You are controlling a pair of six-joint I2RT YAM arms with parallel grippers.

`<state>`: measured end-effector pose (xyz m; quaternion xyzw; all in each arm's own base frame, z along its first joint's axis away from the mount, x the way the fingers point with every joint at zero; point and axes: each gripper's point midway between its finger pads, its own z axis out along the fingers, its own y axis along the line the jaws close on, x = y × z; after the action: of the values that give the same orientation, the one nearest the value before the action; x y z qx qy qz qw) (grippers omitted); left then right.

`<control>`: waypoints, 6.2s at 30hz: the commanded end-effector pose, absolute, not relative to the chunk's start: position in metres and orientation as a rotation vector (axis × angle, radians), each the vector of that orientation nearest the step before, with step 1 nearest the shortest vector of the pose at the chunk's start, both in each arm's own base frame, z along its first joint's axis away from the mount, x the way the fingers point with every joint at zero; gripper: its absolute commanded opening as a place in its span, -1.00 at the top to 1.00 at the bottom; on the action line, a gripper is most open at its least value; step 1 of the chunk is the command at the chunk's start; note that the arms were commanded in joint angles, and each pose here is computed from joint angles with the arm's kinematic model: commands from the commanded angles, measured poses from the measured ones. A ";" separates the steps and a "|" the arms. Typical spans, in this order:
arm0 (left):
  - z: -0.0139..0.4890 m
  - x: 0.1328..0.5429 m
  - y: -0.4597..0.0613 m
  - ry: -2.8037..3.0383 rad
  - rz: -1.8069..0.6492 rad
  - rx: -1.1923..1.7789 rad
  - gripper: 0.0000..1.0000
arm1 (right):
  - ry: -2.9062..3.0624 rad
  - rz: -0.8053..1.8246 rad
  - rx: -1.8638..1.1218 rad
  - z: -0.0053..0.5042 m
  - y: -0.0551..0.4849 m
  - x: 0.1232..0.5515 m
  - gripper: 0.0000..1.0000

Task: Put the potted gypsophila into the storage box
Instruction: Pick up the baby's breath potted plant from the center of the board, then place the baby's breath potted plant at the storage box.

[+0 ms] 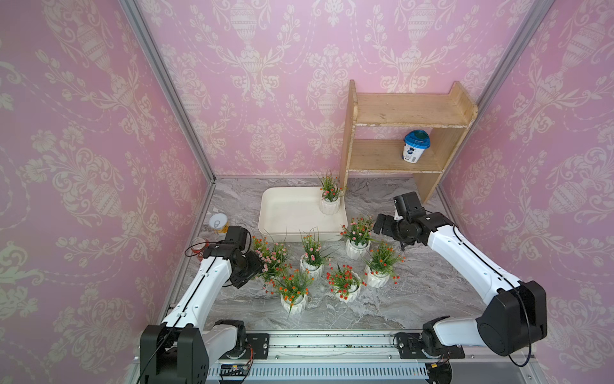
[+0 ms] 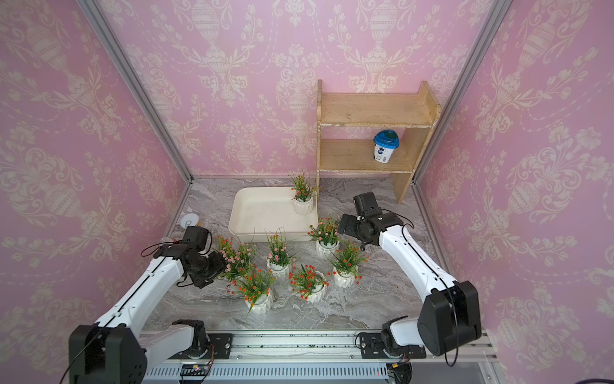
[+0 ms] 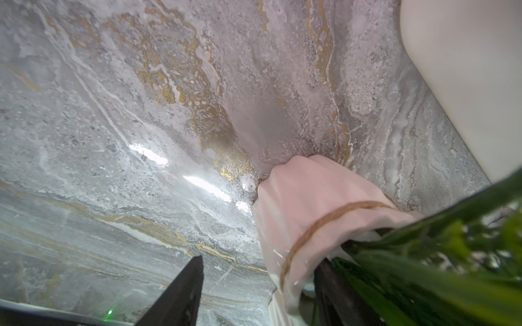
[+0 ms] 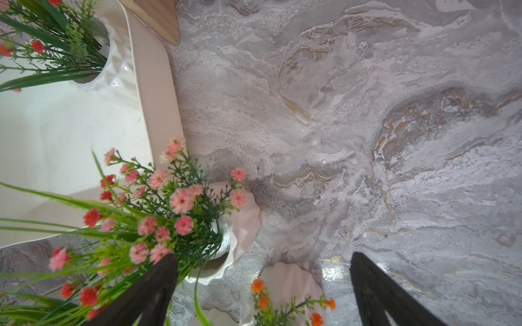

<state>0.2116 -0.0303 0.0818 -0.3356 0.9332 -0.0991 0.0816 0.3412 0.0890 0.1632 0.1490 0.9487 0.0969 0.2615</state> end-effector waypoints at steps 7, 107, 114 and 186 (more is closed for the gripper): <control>0.071 0.204 -0.021 2.821 -0.182 -0.974 -0.09 | 2.561 0.254 0.393 0.164 0.085 0.336 -0.95; 0.249 0.361 -0.012 2.547 -0.090 -0.542 1.00 | 2.554 0.274 0.444 0.165 0.056 0.320 -0.98; 0.244 0.407 -0.024 2.503 -0.113 -0.527 1.00 | 2.573 0.277 0.441 0.161 0.054 0.322 -0.98; 0.118 0.561 -0.182 2.603 -0.101 -0.337 1.00 | 2.633 0.354 0.528 0.116 0.028 0.333 -0.97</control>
<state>0.5528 -0.1794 0.1023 -0.1090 0.9660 -0.0336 0.2319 0.3369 0.0280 0.1222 0.1985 0.9463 0.1262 0.2218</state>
